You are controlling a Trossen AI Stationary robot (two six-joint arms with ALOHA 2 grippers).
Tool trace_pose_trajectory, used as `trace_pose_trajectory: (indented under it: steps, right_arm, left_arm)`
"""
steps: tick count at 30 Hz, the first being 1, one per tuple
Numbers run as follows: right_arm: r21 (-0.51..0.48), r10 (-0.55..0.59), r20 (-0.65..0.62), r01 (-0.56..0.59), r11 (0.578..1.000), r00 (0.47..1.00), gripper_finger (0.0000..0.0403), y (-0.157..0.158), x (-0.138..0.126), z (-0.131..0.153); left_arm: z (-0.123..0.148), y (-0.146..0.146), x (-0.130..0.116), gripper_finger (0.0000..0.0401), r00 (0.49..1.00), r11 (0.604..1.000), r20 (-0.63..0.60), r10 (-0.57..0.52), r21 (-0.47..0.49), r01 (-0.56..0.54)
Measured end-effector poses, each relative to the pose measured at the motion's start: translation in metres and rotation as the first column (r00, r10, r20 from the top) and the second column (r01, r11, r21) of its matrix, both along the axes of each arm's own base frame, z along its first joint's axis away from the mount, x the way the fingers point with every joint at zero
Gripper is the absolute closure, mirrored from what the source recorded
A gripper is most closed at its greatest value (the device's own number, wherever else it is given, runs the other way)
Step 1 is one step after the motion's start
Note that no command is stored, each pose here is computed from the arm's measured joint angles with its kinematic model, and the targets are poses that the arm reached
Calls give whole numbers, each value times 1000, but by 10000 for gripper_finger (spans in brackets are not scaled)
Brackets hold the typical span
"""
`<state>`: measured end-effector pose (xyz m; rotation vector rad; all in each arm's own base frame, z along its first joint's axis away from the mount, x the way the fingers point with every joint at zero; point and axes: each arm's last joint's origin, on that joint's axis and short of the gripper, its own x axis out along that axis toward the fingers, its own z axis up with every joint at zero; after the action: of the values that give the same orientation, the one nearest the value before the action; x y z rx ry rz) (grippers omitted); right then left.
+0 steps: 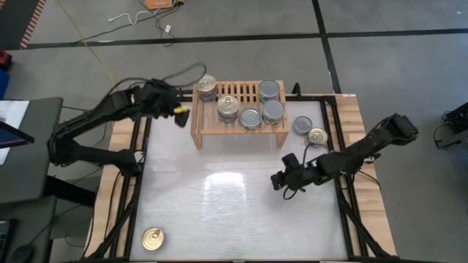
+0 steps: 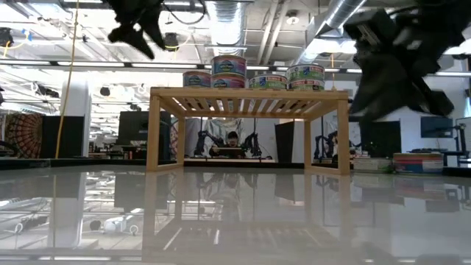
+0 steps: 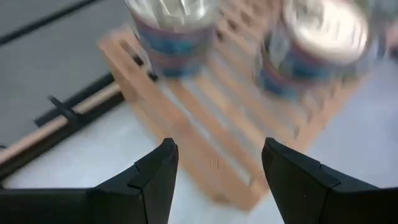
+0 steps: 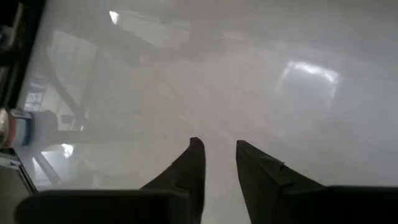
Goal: Stack canned seafood by type on shelf
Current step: Adjust the blue-pink stacked tuna cans on the shelf
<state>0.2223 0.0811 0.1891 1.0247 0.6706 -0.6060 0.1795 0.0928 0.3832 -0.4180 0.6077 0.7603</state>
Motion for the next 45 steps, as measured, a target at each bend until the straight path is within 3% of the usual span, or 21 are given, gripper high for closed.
trace_pose_trajectory:
  steps: [2, 8, 14, 20, 26, 31, 39, 45]
  right_arm:
    - [-19, 6, 15, -6, 1000, 1000, 297, -8, -4, 15]
    - [-146, 60, 39, -53, 988, 997, 383, -28, -4, 86]
    - [-337, 97, 37, -79, 938, 995, 388, -53, 21, 159]
    - [-514, 173, 4, -147, 845, 985, 390, -80, 76, 203]
    - [-564, 270, -115, -286, 774, 956, 390, -104, 137, 199]
    - [-577, 296, -207, -361, 733, 932, 390, -122, 167, 185]
    - [-630, 291, -237, -375, 680, 927, 390, -147, 182, 184]
    - [-627, 251, -262, -362, 690, 932, 389, -171, 176, 183]
  left_arm:
    - [-14, -6, -8, 179, 997, 997, -5, -71, -9, 71]
    - [-48, -29, -36, 179, 956, 977, 205, -207, 89, 193]
    - [-71, -45, -59, 179, 902, 968, 355, -245, 144, 206]
    - [-81, -50, -66, 179, 897, 970, 370, -242, 118, 213]
    - [-82, -53, -65, 179, 882, 964, 391, -264, 69, 257]
    - [-82, -56, -64, 179, 874, 960, 403, -273, 50, 276]
    - [-82, -57, -63, 179, 870, 959, 414, -267, 31, 280]
    - [-80, -57, -63, 179, 861, 963, 445, -245, 13, 267]
